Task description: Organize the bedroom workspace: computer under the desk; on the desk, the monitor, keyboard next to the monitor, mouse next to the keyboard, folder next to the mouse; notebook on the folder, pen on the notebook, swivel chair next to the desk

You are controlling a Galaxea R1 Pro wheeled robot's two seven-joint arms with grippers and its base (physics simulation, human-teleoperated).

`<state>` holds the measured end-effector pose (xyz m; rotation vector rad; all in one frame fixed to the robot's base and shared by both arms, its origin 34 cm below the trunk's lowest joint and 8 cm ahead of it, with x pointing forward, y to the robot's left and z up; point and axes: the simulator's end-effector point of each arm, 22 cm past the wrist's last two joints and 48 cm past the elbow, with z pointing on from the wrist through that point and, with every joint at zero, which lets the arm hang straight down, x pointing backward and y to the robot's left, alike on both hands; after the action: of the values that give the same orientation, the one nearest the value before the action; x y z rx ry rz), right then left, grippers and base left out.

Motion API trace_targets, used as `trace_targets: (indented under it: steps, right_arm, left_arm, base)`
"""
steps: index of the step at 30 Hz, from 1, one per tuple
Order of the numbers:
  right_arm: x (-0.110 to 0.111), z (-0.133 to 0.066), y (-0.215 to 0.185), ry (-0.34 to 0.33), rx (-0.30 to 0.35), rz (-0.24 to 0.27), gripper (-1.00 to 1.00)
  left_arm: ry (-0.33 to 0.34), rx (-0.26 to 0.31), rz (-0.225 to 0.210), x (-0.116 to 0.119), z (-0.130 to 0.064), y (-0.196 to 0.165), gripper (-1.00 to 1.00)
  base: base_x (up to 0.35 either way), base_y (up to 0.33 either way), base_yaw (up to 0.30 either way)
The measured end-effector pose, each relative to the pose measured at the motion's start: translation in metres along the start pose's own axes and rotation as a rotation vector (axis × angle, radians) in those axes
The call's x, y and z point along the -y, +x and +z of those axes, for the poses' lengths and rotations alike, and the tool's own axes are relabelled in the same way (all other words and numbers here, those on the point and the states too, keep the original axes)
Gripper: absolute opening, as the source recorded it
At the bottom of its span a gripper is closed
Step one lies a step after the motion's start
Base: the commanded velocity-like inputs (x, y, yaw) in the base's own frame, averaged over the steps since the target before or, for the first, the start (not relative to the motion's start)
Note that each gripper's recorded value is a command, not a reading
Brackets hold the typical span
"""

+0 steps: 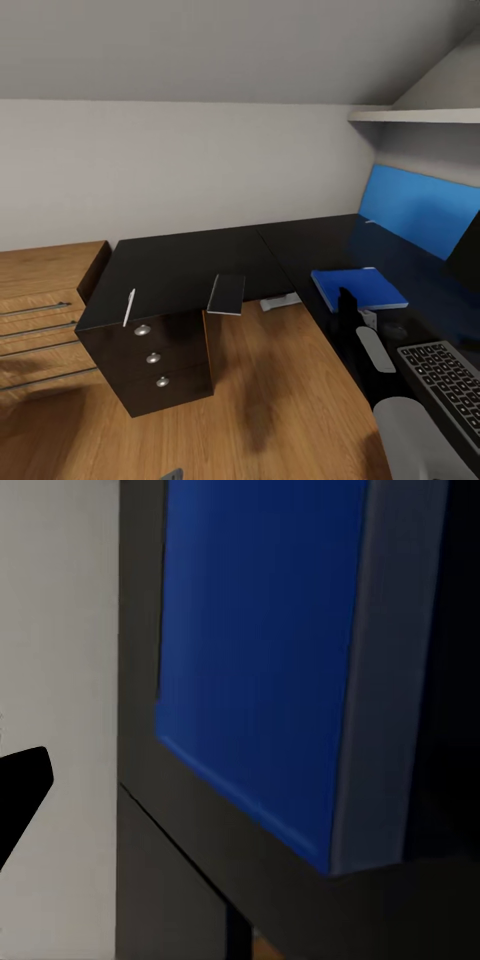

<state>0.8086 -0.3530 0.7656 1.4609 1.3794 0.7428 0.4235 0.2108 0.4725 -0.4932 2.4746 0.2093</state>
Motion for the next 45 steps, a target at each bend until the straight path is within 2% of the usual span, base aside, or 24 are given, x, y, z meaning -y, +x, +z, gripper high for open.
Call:
trace_targets:
  steps: [38,41,42,45]
  right_arm:
    - [-0.065,-0.02,-0.009,-0.004,-0.002,-0.001,1.0]
    - [-0.075,-0.023,-0.003,-0.015,-0.014,-0.016,1.0]
    - [-0.082,-0.025,0.011,-0.029,-0.04,-0.048,1.0]
    - [-0.091,-0.029,0.026,-0.042,-0.068,-0.085,1.0]
  left_arm:
    - [-0.009,-0.007,0.001,-0.003,-0.052,-0.04,1.0]
    - [-0.01,-0.008,0.002,-0.004,-0.055,-0.042,1.0]
    - [-0.011,-0.009,0.002,-0.004,-0.057,-0.043,1.0]
    - [-0.011,-0.009,0.002,-0.004,-0.061,-0.046,1.0]
  base:
    - [0.0,0.0,0.0]
    - [0.0,0.0,0.0]
    - [0.0,0.0,0.0]
    - [0.0,0.0,0.0]
